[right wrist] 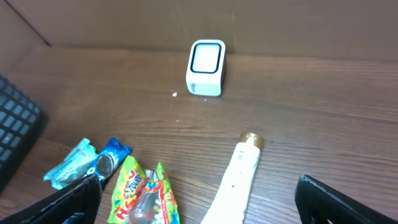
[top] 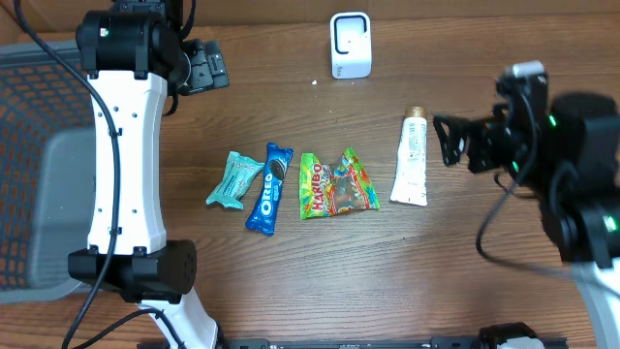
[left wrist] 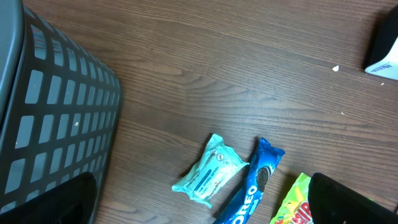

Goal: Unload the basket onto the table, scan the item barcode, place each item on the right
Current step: 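Reach the right gripper to the white bottle and grasp it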

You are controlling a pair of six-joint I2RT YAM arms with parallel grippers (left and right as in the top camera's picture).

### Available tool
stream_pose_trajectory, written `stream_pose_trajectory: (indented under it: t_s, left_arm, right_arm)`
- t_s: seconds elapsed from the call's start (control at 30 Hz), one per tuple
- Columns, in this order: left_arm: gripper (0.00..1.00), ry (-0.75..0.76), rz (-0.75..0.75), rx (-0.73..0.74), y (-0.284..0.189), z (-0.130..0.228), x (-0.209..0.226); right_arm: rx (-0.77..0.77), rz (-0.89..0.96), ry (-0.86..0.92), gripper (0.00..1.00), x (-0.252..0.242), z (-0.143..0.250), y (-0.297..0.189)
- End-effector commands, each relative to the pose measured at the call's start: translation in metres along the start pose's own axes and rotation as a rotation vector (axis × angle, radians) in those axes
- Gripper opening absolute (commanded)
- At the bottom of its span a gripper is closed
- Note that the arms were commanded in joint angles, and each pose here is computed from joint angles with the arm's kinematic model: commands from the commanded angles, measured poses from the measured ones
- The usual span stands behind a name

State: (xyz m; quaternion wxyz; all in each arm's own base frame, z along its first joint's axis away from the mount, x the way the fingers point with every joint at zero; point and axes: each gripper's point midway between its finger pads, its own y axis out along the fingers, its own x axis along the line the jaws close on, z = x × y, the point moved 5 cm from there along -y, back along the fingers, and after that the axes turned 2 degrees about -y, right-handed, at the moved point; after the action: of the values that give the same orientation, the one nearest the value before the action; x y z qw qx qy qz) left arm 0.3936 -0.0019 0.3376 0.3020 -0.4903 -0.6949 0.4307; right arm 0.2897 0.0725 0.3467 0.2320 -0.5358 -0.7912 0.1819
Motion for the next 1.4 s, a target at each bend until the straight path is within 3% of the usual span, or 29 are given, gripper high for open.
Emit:
stream_pose_trajectory:
  t_s: [0.0,0.03,0.1,0.17,0.2,0.27,0.3,0.47,0.67,1.23,1.37]
  left_arm:
    - [1.00,0.011,-0.014,-0.005,0.001,-0.001,0.003]
    - [1.00,0.011,-0.014,-0.005,0.001,-0.001,0.003]
    - [1.00,0.011,-0.015,-0.004,0.001,-0.001,0.003]
    - [1.00,0.011,-0.014,-0.005,0.001,-0.001,0.003]
    - [1.00,0.011,-0.014,-0.005,0.000,-0.001,0.003]
    - [1.00,0.011,-0.015,-0.004,0.001,-0.001,0.003]
    - [1.00,0.011,-0.014,-0.005,0.001,-0.001,0.003]
    - [1.00,0.011,-0.014,-0.005,0.001,-0.001,0.003]
    - [1.00,0.011,-0.014,-0.005,0.000,-0.001,0.003]
    - [1.00,0.011,-0.015,-0.004,0.001,-0.001,0.003]
    - [0.99,0.011,-0.014,-0.004,0.001,-0.001,0.003]
  right_arm:
    - [0.048,-0.010,-0.021,0.91,-0.005,-0.002,0.028]
    - [0.065,-0.013,-0.014,0.88,-0.008,0.000,0.037]
    - [0.139,-0.062,0.015,1.00,-0.011,0.012,0.063]
    - [0.231,-0.090,0.057,1.00,-0.018,0.028,0.087]
    - [0.305,-0.096,0.095,0.95,-0.027,0.044,0.105]
    - [0.392,-0.076,0.179,0.57,-0.042,0.063,0.124]
    - [0.425,-0.071,0.214,0.55,-0.050,0.071,0.132]
    - [0.516,-0.062,0.311,0.60,-0.082,0.101,0.160]
    - [0.547,-0.178,0.303,0.64,-0.086,0.120,0.185]
    - [0.582,-0.166,0.303,0.63,-0.099,0.159,0.221]
    - [0.622,-0.148,0.314,0.59,-0.103,0.173,0.227]
